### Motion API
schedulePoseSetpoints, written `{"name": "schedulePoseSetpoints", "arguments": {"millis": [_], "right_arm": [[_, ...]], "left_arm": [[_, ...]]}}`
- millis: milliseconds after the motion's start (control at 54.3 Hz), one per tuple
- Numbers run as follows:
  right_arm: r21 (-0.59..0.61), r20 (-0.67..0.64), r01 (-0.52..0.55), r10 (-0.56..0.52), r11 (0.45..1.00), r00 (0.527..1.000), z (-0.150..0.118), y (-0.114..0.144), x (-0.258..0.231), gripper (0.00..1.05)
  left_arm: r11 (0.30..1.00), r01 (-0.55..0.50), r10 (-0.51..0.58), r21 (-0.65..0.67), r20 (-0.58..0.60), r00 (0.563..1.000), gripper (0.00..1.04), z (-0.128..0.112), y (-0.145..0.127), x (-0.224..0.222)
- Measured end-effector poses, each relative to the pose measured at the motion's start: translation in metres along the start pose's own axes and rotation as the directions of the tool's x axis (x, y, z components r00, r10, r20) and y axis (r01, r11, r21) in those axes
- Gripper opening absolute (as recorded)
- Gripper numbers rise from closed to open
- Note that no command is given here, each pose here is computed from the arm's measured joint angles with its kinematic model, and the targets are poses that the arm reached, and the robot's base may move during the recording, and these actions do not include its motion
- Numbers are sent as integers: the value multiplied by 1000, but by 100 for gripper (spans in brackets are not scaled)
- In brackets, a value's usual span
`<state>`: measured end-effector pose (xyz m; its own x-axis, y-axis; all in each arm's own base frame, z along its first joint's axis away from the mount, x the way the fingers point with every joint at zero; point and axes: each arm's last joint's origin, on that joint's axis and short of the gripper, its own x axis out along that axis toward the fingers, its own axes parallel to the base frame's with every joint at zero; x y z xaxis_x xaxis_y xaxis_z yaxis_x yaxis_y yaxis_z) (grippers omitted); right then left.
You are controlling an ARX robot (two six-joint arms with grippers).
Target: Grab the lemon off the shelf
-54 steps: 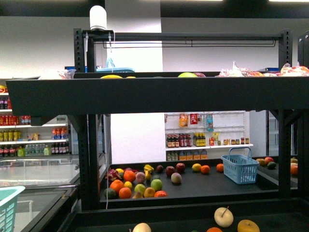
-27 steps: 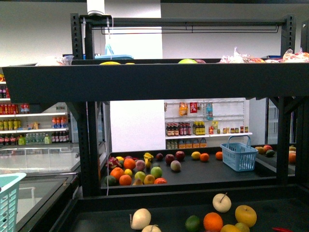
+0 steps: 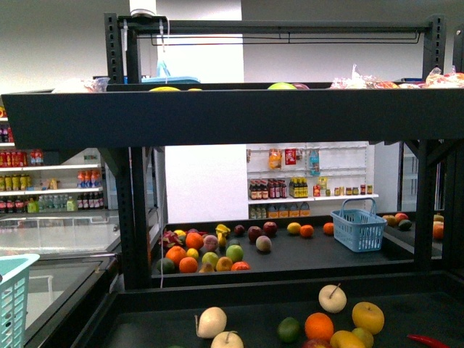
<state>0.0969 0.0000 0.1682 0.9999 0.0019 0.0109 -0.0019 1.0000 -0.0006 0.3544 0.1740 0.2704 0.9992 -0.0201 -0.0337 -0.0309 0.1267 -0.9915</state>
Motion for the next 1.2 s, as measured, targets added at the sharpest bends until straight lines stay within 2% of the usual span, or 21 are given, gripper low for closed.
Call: {"name": "schedulePoseSetpoints", "arguments": {"millis": [295, 589, 829, 1031, 1197], "right_arm": [[0, 0, 0, 0, 1000, 1000, 0, 0, 0, 97], [0, 0, 0, 0, 1000, 1000, 0, 0, 0, 97], [0, 0, -1, 1, 1000, 1000, 0, 0, 0, 97], [0, 0, 0, 0, 1000, 1000, 0, 0, 0, 97], [0, 0, 0, 0, 1000, 1000, 0, 0, 0, 97]], "left_arm": [[1000, -25, 25, -9, -11, 1000, 97, 1, -5, 24], [998, -65, 66, 22, -35, 997, 97, -3, -6, 15], [982, -190, 190, 2, -25, 981, 97, 2, 17, 2], [995, -97, 97, 12, 12, 995, 97, 7, 8, 1], [995, -95, 95, -10, 16, 995, 97, 3, 7, 12]]}}
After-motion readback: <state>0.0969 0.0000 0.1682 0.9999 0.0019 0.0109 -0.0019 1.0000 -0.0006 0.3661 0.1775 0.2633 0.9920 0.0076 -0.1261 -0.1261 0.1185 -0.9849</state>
